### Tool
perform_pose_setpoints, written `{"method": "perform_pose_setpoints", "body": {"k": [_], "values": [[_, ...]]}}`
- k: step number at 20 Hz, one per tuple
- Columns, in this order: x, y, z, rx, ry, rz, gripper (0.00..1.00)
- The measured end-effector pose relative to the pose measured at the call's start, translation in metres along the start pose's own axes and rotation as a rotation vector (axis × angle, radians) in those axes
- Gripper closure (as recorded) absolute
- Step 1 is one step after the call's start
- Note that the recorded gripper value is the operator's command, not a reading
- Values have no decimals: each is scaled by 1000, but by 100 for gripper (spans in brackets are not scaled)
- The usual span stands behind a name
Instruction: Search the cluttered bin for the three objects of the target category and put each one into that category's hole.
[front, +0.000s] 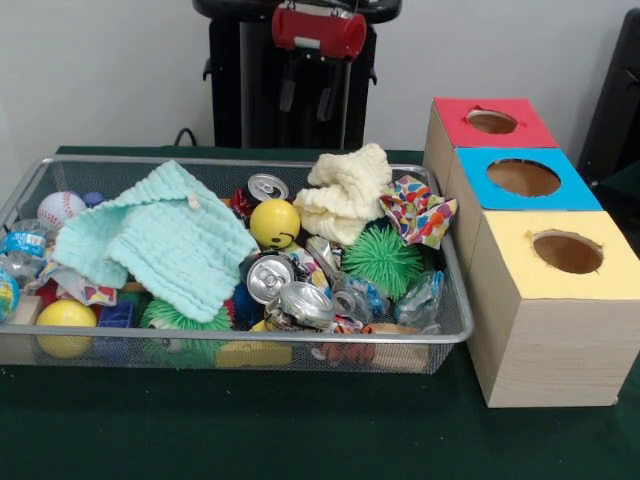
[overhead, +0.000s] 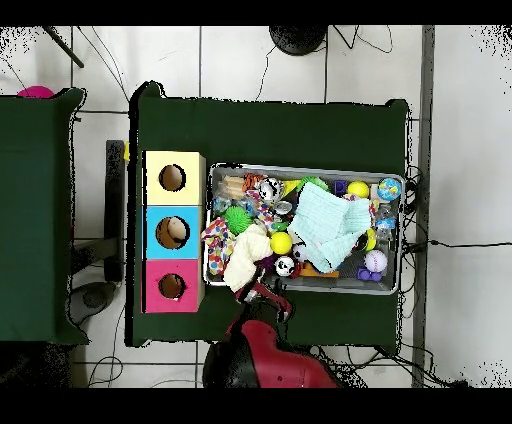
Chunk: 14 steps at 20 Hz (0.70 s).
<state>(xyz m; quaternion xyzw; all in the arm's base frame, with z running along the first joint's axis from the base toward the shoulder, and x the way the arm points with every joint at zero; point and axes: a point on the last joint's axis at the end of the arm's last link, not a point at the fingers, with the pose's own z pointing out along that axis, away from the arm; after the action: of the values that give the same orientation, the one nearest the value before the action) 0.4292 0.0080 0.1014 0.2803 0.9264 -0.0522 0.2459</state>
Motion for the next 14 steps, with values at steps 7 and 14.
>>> {"method": "perform_pose_setpoints", "body": {"k": [7,14], "values": [[-23,17,18,-33,-36,-12,0],[-26,43,48,-64,-16,-31,0]]}}
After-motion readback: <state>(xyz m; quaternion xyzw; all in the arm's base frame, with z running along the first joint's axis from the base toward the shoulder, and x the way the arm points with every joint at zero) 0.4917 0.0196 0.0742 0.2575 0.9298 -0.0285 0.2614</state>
